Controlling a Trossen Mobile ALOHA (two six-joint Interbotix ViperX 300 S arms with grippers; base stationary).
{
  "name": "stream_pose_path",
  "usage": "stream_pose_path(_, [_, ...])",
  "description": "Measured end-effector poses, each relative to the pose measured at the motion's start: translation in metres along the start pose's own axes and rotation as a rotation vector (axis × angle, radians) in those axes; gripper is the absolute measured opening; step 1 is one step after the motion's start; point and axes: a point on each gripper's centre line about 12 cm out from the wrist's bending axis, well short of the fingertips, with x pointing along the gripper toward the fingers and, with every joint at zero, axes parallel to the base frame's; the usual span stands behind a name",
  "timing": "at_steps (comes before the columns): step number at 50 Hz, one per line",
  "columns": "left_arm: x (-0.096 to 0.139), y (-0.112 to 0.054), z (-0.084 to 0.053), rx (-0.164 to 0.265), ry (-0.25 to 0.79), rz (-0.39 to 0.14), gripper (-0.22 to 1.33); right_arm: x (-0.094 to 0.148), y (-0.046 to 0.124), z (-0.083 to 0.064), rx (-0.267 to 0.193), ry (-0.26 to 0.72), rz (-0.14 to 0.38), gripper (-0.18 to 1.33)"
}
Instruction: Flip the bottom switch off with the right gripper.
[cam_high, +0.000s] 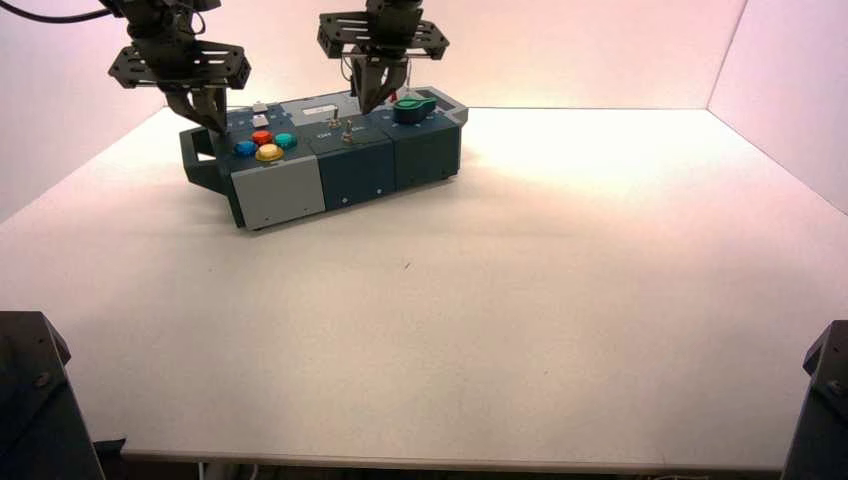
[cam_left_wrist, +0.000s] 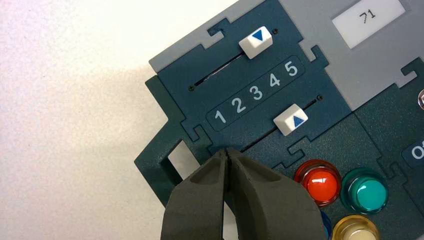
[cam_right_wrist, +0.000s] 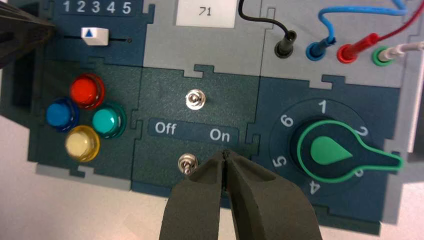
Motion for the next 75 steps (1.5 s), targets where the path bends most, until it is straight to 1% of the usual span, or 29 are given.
stream_pose_path(11, [0.001,0.0,-0.001,0.0,0.003,0.0,-0.16,0.015,-0.002,-0.007,0.003,0.032,-0.004,-0.14])
stream_pose_path(30, [0.003,0.0,-0.002,0.0,0.008,-0.001,-0.16,0.019,-0.001,-0.003,0.014,0.043,0.008,-0.14])
stream_pose_path(36, [0.002,0.0,-0.001,0.0,0.006,-0.001,-0.16,0.018,0.002,0.0,0.015,0.05,0.015,-0.14])
stream_pose_path(49, [0.002,0.0,-0.001,0.0,0.006,-0.001,-0.16,0.012,0.021,0.007,-0.009,0.046,0.032,-0.14])
stream_pose_path(56, [0.002,0.0,-0.001,0.001,0.005,0.0,-0.16,0.015,0.028,0.005,-0.02,0.06,0.036,-0.14])
stream_pose_path(65, [0.002,0.0,-0.001,0.0,0.005,0.0,-0.16,0.015,0.028,0.005,-0.019,0.064,0.036,-0.15])
stream_pose_path(75, [0.003,0.0,-0.002,0.001,0.008,-0.001,-0.16,0.021,0.022,0.008,-0.007,0.066,0.033,-0.14])
